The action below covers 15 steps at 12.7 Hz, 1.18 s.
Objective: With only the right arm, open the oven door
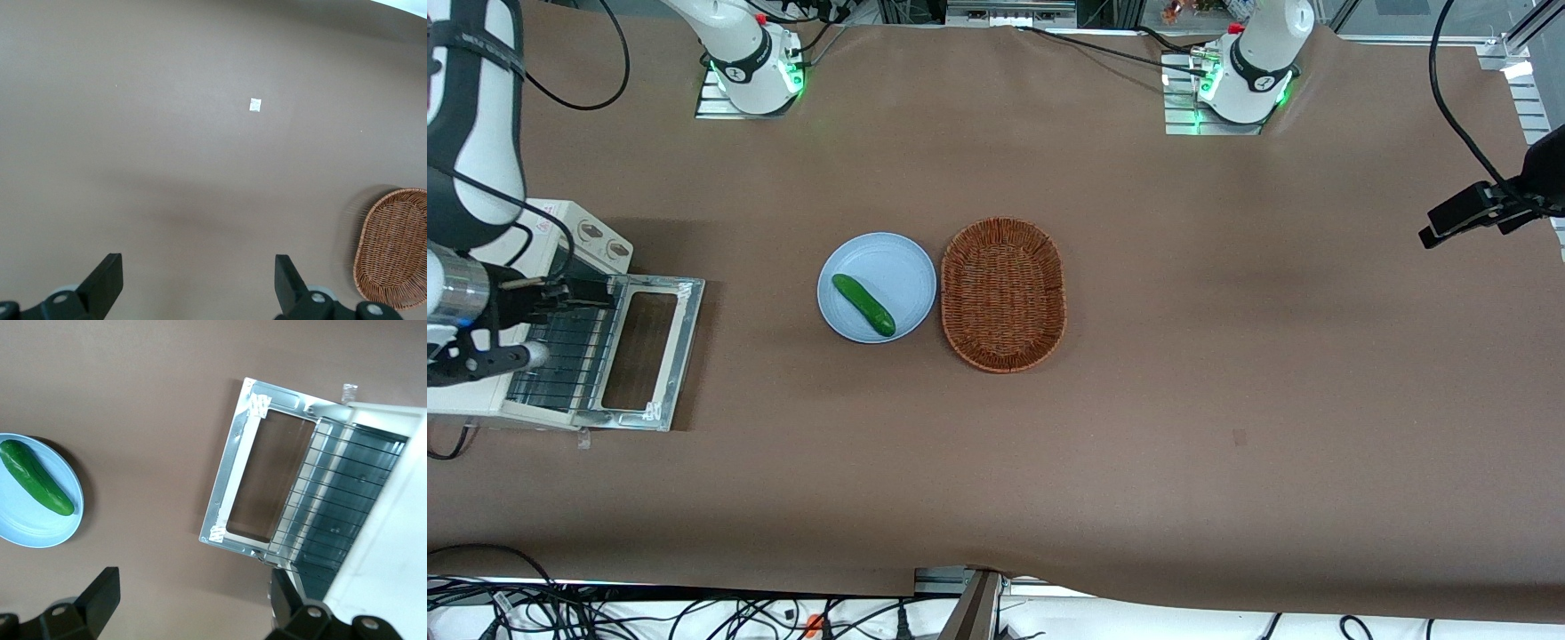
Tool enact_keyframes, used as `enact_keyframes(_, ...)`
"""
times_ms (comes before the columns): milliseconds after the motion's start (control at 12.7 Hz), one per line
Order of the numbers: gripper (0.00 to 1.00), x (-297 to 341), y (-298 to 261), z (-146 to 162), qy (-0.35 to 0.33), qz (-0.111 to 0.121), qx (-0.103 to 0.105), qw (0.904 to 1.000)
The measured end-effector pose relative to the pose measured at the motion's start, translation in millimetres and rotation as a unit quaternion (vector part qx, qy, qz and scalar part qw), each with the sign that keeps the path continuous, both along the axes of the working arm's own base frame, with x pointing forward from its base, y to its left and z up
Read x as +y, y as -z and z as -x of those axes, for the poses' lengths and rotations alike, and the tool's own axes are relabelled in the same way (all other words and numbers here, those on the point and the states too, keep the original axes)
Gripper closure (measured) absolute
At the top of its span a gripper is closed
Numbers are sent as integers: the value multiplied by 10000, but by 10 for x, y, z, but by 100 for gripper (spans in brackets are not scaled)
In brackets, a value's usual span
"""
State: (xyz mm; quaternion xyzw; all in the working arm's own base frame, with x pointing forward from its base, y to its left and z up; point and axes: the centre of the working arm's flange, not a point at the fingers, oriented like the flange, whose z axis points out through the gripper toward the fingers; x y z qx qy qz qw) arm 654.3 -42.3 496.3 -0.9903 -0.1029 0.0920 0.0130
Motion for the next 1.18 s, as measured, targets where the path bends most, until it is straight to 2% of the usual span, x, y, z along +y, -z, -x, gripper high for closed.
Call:
enact_keyframes(314,0,-95,-429,298,473,-38,-206,9987)
enact_keyframes(786,0,-247,-580,688,810,-165,-303,9961)
enact_keyframes(1179,0,-166,-761,815,922,-201,-411,9947)
